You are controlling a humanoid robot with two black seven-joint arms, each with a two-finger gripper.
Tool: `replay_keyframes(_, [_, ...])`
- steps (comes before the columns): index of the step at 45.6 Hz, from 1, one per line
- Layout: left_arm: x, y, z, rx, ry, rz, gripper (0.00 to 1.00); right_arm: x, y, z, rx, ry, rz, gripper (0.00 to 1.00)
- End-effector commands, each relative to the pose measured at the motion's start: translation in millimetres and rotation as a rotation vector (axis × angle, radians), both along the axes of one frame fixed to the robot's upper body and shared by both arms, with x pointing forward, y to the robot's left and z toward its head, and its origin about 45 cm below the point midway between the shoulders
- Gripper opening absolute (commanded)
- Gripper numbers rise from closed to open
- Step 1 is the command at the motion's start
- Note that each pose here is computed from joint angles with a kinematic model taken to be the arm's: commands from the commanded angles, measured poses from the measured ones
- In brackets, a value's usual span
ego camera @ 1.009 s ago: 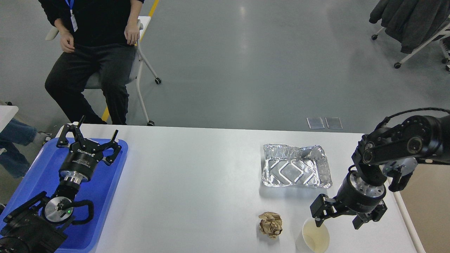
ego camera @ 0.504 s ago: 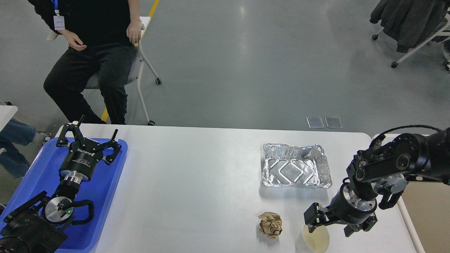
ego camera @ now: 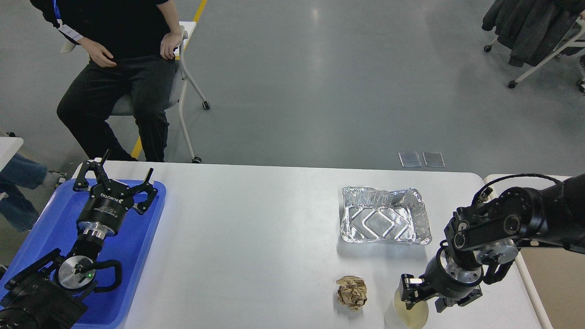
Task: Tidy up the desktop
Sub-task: 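Close the right gripper around the white paper cup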
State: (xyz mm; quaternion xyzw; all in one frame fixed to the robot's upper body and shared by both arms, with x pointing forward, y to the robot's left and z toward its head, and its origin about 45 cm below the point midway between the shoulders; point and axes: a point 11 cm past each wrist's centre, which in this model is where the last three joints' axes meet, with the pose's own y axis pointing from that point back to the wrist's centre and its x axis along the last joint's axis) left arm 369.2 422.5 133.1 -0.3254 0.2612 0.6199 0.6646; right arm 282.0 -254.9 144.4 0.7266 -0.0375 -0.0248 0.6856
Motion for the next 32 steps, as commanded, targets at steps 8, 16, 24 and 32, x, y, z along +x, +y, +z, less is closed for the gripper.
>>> replay_keyframes(8, [0.0,0.0,0.0,0.0,0.0,0.0,0.99,-7.0,-18.4,0.5,-0.157,0.06,-0.018,0.0])
replay_keyframes(16, [0.0,0.0,0.0,0.0,0.0,0.0,0.99,-7.6,-17.9,0.8,-0.151,0.068,-0.056,0.0])
replay_keyframes(24, [0.0,0.0,0.0,0.0,0.0,0.0,0.99,-5.0,-16.7,3.3,-0.148,0.061,-0.056,0.0])
replay_keyframes(32, [0.5,-0.1,0.6,0.0,-0.002,0.0,0.99,6.2,-22.3,18.0,-0.141,0.034,-0.081,0.0])
